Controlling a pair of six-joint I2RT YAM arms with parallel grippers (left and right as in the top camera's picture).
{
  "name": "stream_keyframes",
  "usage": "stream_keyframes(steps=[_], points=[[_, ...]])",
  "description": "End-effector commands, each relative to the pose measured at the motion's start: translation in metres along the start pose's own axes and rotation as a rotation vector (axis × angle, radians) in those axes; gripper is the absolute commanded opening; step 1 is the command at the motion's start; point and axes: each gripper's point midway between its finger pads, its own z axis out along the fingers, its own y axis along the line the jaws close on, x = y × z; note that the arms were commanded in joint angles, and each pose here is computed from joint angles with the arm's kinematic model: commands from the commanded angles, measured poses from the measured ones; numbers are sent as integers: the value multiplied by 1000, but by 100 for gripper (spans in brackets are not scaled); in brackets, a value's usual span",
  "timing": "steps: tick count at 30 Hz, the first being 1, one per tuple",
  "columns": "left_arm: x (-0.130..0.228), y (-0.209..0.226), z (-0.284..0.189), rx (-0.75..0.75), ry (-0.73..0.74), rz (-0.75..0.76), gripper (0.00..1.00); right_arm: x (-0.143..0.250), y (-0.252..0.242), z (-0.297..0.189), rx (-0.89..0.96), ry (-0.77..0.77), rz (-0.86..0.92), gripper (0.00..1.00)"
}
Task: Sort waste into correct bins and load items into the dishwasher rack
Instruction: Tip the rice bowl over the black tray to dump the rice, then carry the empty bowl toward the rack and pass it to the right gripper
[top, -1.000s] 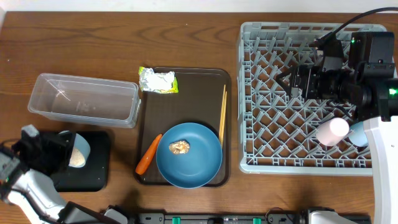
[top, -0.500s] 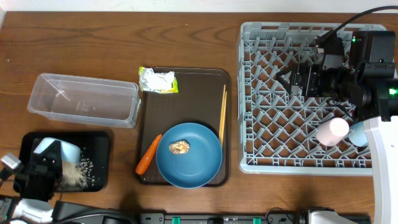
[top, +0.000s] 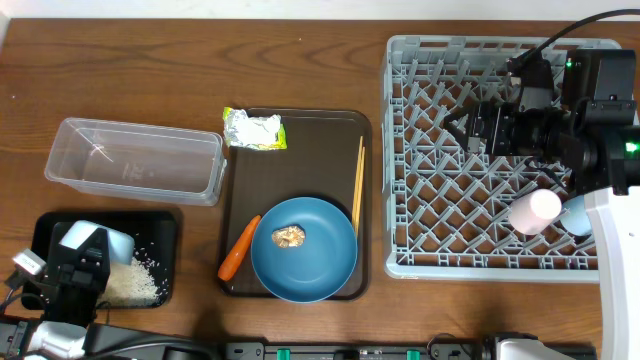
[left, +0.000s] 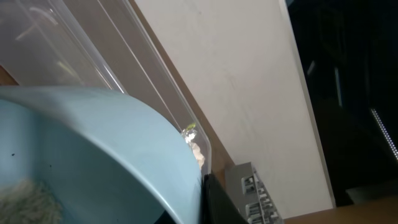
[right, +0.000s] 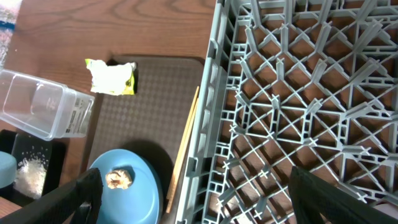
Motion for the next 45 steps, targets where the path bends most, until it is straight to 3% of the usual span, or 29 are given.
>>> stream_keyframes(steps=[1,3,4,5,6,8,13,14,16,18,19,21,23,25,27,29,30,38,45], points=[[3,0,0,-4,0,-23,6,1,4,0,-10,2,1,89],[3,-5,0,27,-4,-17,6,2,4,0,-10,2,13,88],[4,4,0,-29,9,22,6,2,4,0,-10,3,13,88],[7,14,-1,-84,16,-51,6,1,4,0,-10,2,12,89],[7,11,-1,-68,9,-112,6,1,4,0,-10,1,12,89],[7,7,0,-48,15,-24,6,2,4,0,-10,4,13,88],[4,-7,-1,33,-5,-37,7,2,4,0,-10,5,14,88],[5,1,0,-12,3,22,6,2,4,0,-10,5,14,88],[9,8,-1,-53,9,-129,6,2,4,0,-10,6,14,89],[13,6,1,-45,25,-19,6,3,4,0,-9,7,15,89],[16,16,0,-104,40,-35,6,3,4,0,-9,7,15,88],[16,20,-1,-123,30,-174,6,2,4,0,-10,6,14,89],[14,26,-2,-158,34,-113,6,3,4,0,-9,9,15,88],[10,15,-2,-89,9,-196,6,3,4,0,-9,9,15,89],[9,14,-1,-85,14,-66,6,4,4,0,-9,11,16,89],[7,11,-2,-59,2,-193,6,3,4,0,-9,9,15,88],[6,0,-1,7,-2,-186,6,3,4,0,-9,9,15,88],[12,-36,13,77,77,-49,6,3,4,0,-9,8,15,89],[12,-143,58,288,302,339,6,1,4,0,-10,1,12,89]])
